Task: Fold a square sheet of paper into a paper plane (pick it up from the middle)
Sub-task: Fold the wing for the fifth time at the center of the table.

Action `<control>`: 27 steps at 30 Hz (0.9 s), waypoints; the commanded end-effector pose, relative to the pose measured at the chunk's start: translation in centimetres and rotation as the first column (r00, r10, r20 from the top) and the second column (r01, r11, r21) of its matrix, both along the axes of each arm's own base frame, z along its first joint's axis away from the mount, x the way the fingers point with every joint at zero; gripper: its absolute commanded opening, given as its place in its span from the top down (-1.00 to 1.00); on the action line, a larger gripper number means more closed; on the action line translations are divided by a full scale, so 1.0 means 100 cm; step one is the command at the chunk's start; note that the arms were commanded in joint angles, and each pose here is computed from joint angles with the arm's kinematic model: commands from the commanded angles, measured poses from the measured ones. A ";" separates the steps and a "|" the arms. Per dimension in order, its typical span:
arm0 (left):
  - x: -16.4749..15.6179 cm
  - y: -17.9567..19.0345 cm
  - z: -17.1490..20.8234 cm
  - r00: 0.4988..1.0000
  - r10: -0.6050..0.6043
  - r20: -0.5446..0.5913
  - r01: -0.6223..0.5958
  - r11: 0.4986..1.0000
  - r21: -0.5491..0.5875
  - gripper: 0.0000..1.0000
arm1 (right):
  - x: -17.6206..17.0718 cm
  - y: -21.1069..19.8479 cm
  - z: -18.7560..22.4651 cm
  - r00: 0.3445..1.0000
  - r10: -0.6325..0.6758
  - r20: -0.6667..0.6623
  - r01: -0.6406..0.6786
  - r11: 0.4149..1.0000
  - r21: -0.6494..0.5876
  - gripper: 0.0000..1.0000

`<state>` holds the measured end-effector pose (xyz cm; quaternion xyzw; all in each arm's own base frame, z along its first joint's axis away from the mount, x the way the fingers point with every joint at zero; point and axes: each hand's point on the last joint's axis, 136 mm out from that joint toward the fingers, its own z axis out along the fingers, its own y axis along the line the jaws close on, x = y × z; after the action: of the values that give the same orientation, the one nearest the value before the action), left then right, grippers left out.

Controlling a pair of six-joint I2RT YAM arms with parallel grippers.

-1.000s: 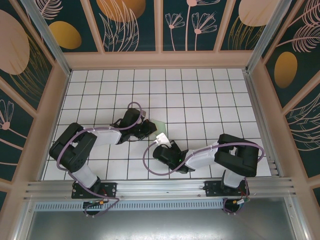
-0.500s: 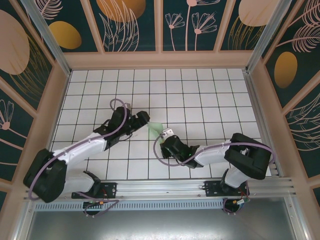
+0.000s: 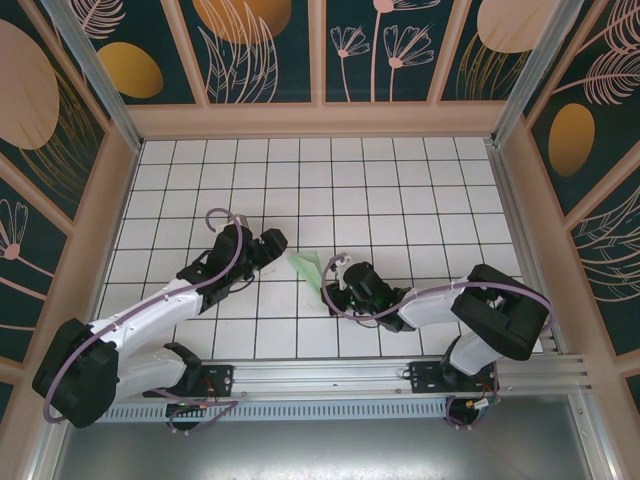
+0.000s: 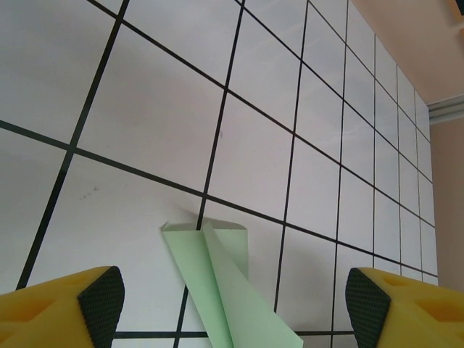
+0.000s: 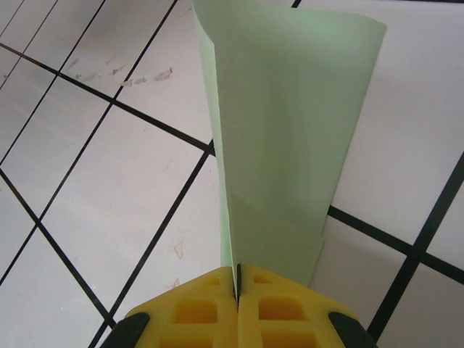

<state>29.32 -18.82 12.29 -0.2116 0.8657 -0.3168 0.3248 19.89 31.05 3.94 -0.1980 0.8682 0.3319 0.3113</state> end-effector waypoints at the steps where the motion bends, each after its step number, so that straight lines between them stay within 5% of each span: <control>1: -0.003 0.002 -0.010 1.000 -0.004 -0.023 0.004 1.000 0.003 -0.64 | -0.004 0.000 -0.004 0.999 -0.006 -0.039 0.007 0.999 0.031 1.00; 8: -0.005 -0.002 -0.016 0.999 -0.024 -0.043 0.024 1.000 -0.007 -0.65 | -0.004 0.000 -0.024 0.995 -0.011 -0.096 0.006 0.999 -0.052 1.00; 20: -0.009 -0.013 -0.022 0.995 -0.081 -0.063 0.079 0.996 -0.033 -0.63 | -0.006 0.003 -0.025 0.968 -0.025 -0.251 0.037 0.998 0.046 0.99; 27: -0.018 -0.035 -0.021 0.979 -0.203 -0.019 0.198 0.971 -0.132 -0.30 | -0.007 0.002 -0.027 0.921 -0.005 -0.390 0.048 0.994 0.100 0.97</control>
<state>27.76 -21.17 9.81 -0.1743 0.8759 -0.3617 0.2674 19.98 31.32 2.10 -0.1187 0.8896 0.3948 0.1964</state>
